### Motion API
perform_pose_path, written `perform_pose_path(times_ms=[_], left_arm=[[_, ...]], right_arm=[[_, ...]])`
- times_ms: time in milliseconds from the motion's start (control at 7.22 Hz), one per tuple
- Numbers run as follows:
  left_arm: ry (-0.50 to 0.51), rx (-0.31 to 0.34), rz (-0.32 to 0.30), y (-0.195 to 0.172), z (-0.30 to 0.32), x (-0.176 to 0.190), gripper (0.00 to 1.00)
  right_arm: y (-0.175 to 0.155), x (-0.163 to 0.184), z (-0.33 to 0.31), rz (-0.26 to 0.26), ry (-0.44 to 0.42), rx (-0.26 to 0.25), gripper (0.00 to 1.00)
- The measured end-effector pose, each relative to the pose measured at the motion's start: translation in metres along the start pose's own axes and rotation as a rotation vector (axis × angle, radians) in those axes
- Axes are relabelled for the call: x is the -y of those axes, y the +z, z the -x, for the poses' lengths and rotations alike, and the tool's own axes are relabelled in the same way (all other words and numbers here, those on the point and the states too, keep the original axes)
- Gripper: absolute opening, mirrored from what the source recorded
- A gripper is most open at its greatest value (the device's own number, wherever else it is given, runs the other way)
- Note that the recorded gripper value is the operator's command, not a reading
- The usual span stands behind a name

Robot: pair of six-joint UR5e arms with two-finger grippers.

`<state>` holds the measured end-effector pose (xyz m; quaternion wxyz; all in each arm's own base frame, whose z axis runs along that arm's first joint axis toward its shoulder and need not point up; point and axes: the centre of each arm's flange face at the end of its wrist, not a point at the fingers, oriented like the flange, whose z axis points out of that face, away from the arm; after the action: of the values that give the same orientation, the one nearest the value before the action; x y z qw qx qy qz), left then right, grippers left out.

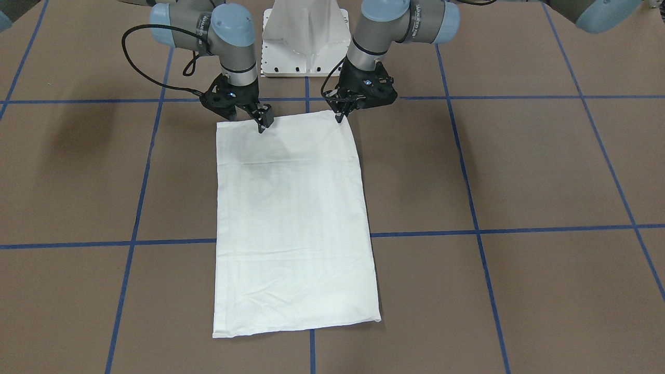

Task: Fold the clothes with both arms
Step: 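Hold both grippers at the shirt's corners nearest the robot and grasp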

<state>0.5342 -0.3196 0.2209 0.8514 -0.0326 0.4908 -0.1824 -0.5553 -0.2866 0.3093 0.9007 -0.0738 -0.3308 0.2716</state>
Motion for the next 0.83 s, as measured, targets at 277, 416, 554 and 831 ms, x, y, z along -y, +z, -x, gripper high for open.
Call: perform_pose_path(times_ms=[277,416,554,831], left_arm=[[0.0,-0.002,-0.001,-0.0013,-0.0004,0.0005,0.0],[0.0,-0.003,-0.001,-0.0015,-0.0005,0.0006,0.0],[0.0,-0.003,-0.001,-0.0017,-0.0005,0.0009,0.0],[0.0,-0.002,-0.001,-0.0015,0.0,0.001,0.0]], right_arm=[[0.0019,-0.001,-0.0006,0.001,-0.002,-0.002,0.99],[0.005,-0.0018,-0.001,0.001,-0.004,-0.006,0.98],[0.0074,-0.0024,-0.0006,0.0,-0.005,-0.009,0.86],[0.0075,-0.0025,0.0003,0.002,-0.004,-0.008,0.68]])
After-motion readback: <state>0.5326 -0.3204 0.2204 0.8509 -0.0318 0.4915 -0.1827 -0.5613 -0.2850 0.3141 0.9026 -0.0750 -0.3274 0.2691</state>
